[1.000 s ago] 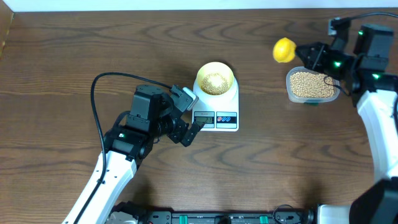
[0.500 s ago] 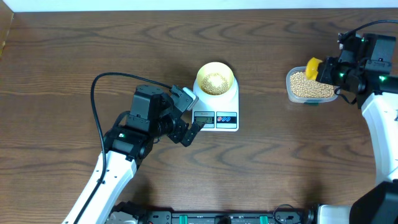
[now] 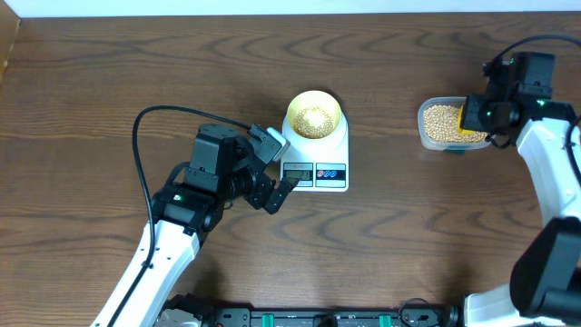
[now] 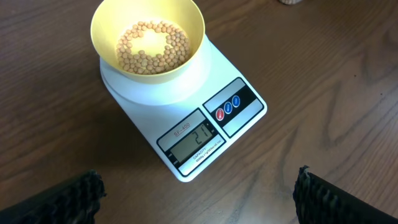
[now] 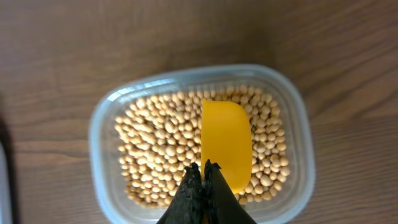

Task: Scoop item into bowl and weigh 50g on scale
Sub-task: 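Carry the empty yellow scoop right back to the soybean tub, then dip the yellow scoop into the soybeans with the right gripper, then drag the scoop through the soybeans and lift it out filled, then carry the filled scoop left over the yellow bowl on the scale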

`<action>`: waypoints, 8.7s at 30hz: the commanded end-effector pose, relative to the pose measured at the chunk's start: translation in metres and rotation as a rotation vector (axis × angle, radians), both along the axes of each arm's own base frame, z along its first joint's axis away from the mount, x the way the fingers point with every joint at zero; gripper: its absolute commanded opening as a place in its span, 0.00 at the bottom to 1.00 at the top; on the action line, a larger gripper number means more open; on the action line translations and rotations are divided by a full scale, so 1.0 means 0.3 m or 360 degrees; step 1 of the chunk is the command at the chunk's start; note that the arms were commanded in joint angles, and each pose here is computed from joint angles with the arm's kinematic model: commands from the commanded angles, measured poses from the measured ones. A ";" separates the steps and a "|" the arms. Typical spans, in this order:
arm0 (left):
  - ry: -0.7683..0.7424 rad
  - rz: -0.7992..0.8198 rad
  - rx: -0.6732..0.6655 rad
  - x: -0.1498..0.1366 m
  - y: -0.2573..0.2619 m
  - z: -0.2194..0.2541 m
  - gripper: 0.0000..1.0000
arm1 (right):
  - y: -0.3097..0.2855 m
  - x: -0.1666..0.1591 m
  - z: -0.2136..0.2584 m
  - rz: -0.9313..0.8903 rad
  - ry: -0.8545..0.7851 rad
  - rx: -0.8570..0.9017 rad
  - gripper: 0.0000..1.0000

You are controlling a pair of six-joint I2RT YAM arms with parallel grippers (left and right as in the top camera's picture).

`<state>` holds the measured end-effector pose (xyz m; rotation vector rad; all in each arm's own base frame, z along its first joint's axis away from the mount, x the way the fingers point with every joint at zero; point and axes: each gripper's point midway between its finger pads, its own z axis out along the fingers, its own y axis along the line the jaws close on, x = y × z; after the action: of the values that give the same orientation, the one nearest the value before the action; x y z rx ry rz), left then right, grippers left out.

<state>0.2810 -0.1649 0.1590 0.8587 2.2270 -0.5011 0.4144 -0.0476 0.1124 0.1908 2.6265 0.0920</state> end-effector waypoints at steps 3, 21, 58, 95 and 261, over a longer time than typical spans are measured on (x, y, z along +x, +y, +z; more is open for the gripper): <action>0.0021 -0.0027 0.0016 -0.011 0.002 -0.026 1.00 | 0.008 -0.005 -0.084 0.0051 0.0111 -0.0027 0.01; 0.0020 -0.0028 0.0016 -0.011 0.002 -0.026 1.00 | 0.094 -0.012 -0.091 0.0143 0.0110 0.0329 0.01; 0.0020 -0.0028 0.0016 -0.011 0.002 -0.026 1.00 | 0.066 -0.110 -0.151 -0.0064 0.0226 0.0712 0.01; 0.0020 -0.0028 0.0016 -0.011 0.002 -0.026 1.00 | 0.030 -0.131 -0.151 -0.0228 0.0212 0.0961 0.01; 0.0020 -0.0028 0.0016 -0.011 0.002 -0.026 1.00 | 0.398 -0.094 0.150 0.0387 0.0001 0.2002 0.01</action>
<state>0.2810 -0.1649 0.1590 0.8587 2.2270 -0.5011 0.3852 0.0610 0.1573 0.2121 2.1626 1.7050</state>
